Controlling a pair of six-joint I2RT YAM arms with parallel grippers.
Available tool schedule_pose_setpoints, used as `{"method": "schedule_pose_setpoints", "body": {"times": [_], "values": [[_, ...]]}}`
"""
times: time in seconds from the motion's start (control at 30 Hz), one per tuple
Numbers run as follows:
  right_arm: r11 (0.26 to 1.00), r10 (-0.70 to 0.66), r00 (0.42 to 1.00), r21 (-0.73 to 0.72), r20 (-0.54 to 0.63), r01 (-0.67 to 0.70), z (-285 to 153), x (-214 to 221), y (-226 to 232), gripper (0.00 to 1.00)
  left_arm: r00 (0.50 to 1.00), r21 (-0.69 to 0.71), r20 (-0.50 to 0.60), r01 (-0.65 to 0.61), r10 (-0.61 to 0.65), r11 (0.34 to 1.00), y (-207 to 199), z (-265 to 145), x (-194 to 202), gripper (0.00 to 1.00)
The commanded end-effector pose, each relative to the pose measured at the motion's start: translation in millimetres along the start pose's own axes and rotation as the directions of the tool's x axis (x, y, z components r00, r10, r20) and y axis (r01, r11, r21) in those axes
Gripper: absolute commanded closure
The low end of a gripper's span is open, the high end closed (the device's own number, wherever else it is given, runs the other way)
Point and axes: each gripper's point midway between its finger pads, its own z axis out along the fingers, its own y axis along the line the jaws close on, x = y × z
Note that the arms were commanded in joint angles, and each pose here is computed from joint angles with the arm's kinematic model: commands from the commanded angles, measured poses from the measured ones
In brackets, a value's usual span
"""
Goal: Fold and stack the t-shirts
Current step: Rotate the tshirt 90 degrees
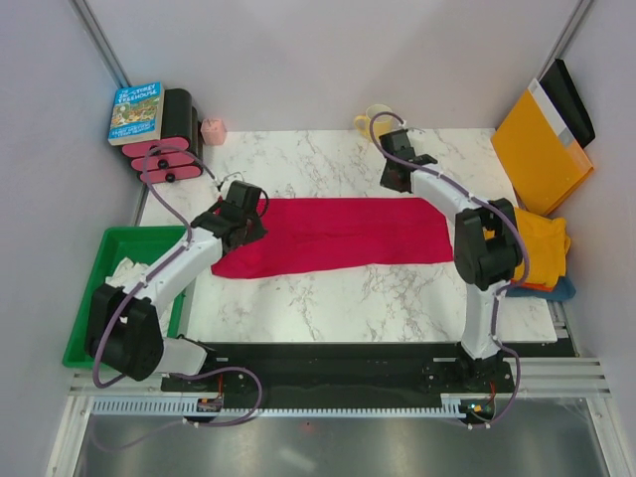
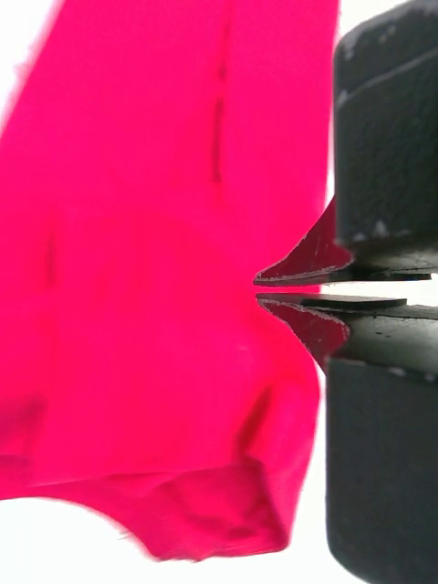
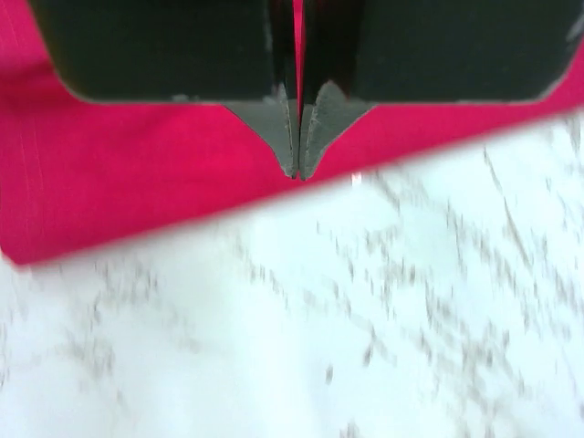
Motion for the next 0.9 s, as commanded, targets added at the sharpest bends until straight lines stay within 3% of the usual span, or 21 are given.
{"method": "schedule_pose_setpoints", "body": {"times": [0.0,0.03,0.17,0.3,0.5,0.73,0.87], "values": [[0.997,0.075,0.996,-0.003,0.05,-0.075,38.0,-36.6,7.9,0.98,0.992,0.01,-0.126,0.016,-0.014,1.0,11.7,2.5,51.3,0.87],[0.996,0.087,0.993,-0.022,0.076,-0.085,41.5,-53.5,15.8,0.98,0.99,0.001,-0.144,0.013,-0.013,1.0,14.7,5.0,58.0,0.88],[0.998,0.051,0.999,0.032,0.002,-0.051,84.6,-33.2,11.8,0.99,0.972,-0.045,-0.235,-0.013,0.002,0.999,26.8,15.2,86.8,0.89],[0.997,0.051,0.998,0.054,-0.022,-0.049,96.0,-24.5,6.9,0.98,0.952,-0.122,-0.307,-0.033,-0.006,0.992,40.0,18.0,103.6,0.9],[0.994,0.055,0.992,0.096,-0.112,-0.045,86.9,15.9,-14.9,0.97,0.914,-0.209,-0.404,-0.043,-0.046,0.977,44.6,23.0,118.9,0.9],[0.992,0.055,0.976,0.12,-0.213,-0.03,74.6,60.8,-36.0,0.96,0.894,-0.305,-0.444,-0.08,-0.067,0.949,55.9,44.9,131.9,0.9],[0.991,0.052,0.959,0.13,-0.279,-0.016,57.1,89.5,-51.6,0.96,0.896,-0.352,-0.437,-0.089,-0.079,0.932,57.4,65.0,114.1,0.9]]}}
